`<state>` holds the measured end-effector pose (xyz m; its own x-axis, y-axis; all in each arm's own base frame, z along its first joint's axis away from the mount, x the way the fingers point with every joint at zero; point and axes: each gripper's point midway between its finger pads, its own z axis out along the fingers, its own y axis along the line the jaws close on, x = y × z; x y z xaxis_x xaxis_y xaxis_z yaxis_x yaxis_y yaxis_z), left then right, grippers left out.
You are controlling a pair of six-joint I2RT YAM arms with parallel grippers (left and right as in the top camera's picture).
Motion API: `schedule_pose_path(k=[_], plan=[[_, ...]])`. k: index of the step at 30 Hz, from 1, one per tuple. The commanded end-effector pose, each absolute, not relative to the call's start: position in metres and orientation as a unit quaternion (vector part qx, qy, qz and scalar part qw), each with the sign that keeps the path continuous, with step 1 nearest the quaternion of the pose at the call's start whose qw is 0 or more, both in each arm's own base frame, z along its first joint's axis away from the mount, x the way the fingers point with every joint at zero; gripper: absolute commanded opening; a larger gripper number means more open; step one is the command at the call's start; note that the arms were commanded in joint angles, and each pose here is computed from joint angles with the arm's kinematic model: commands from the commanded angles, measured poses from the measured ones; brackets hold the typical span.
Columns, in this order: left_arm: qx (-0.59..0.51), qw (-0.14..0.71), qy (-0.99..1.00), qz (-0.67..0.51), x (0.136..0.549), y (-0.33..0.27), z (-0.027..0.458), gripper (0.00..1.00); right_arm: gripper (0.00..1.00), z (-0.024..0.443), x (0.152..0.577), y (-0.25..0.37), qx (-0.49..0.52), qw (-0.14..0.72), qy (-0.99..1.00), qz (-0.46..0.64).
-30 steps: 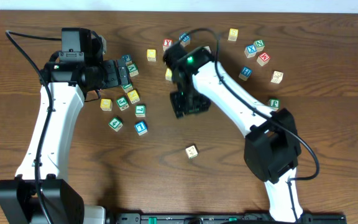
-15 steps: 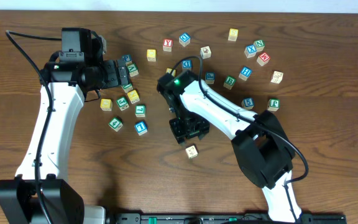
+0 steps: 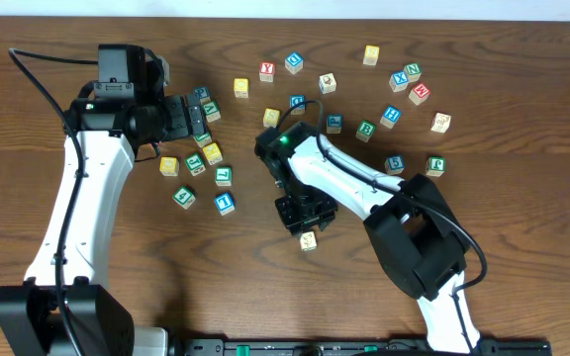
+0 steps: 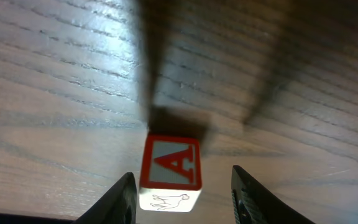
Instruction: Spell out AI2
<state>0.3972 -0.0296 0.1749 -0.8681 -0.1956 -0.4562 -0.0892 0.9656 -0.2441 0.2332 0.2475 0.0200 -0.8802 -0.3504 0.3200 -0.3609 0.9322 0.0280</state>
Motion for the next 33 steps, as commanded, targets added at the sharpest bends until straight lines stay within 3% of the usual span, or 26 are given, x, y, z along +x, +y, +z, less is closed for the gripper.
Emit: schedule_pose_path(k=[1,10,16,33], plan=[[-0.076,0.252,0.959,-0.106,0.398,-0.027,0.181,0.98,0.45,0.02,0.223,0.252,0.19,0.167,-0.967,0.019],[-0.076,0.252,0.959,-0.106,0.398,-0.027,0.181,0.98,0.5,0.012,0.215,0.251,0.186,0.173,-0.967,0.026],[-0.076,0.252,0.959,-0.106,0.398,-0.027,0.181,0.98,0.38,0.01,0.217,0.251,0.184,0.165,-0.969,0.027],[-0.076,0.252,0.959,-0.106,0.398,-0.027,0.181,0.98,0.29,0.032,0.265,0.269,0.197,0.093,-0.976,-0.005]])
